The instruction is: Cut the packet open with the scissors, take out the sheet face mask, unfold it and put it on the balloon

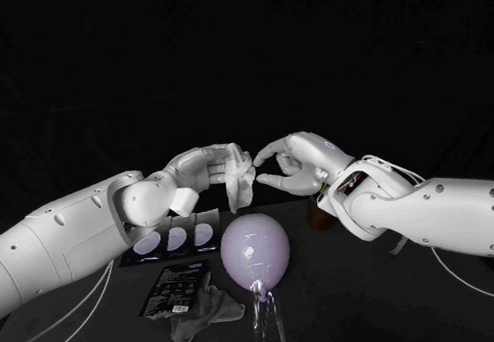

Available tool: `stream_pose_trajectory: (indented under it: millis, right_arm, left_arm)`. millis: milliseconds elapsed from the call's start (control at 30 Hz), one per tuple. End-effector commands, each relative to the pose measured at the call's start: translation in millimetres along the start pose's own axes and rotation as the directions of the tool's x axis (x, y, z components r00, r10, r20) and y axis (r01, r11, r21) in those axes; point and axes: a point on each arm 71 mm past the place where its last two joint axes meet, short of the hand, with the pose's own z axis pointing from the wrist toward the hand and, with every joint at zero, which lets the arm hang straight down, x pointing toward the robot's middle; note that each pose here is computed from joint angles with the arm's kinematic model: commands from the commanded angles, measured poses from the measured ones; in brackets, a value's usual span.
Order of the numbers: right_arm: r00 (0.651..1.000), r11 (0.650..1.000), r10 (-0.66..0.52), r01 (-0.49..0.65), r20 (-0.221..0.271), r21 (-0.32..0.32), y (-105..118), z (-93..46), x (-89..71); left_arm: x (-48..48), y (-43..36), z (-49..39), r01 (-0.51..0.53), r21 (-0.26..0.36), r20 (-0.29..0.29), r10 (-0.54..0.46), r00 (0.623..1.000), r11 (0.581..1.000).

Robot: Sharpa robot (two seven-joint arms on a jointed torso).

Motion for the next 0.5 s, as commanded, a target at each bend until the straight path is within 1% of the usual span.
stream_pose_trajectory:
  millis: [33, 233, 367, 500]
  right_arm:
    - [0.993, 0.994, -0.104, 0.105, 0.061, -0.019, 7, 1.1, 2.6]
    - [0.988, 0.993, -0.116, 0.118, 0.101, -0.024, 17, 4.0, 8.8]
    - [0.986, 0.992, -0.118, 0.122, 0.116, -0.030, 21, 6.2, 11.9]
    - [0.985, 0.991, -0.125, 0.130, 0.119, -0.035, 24, 10.3, 16.5]
  left_arm:
    - [1.8, -1.1, 0.6, 0.011, 0.004, 0.000, -0.011, 1.000, 1.000]
    - [2.9, -0.5, 0.8, 0.005, 0.000, -0.003, -0.005, 1.000, 1.000]
    - [3.4, -0.1, 0.8, 0.002, -0.002, -0.005, -0.002, 1.000, 1.000]
    - [4.4, 0.4, 0.8, -0.002, -0.005, -0.009, 0.001, 1.000, 1.000]
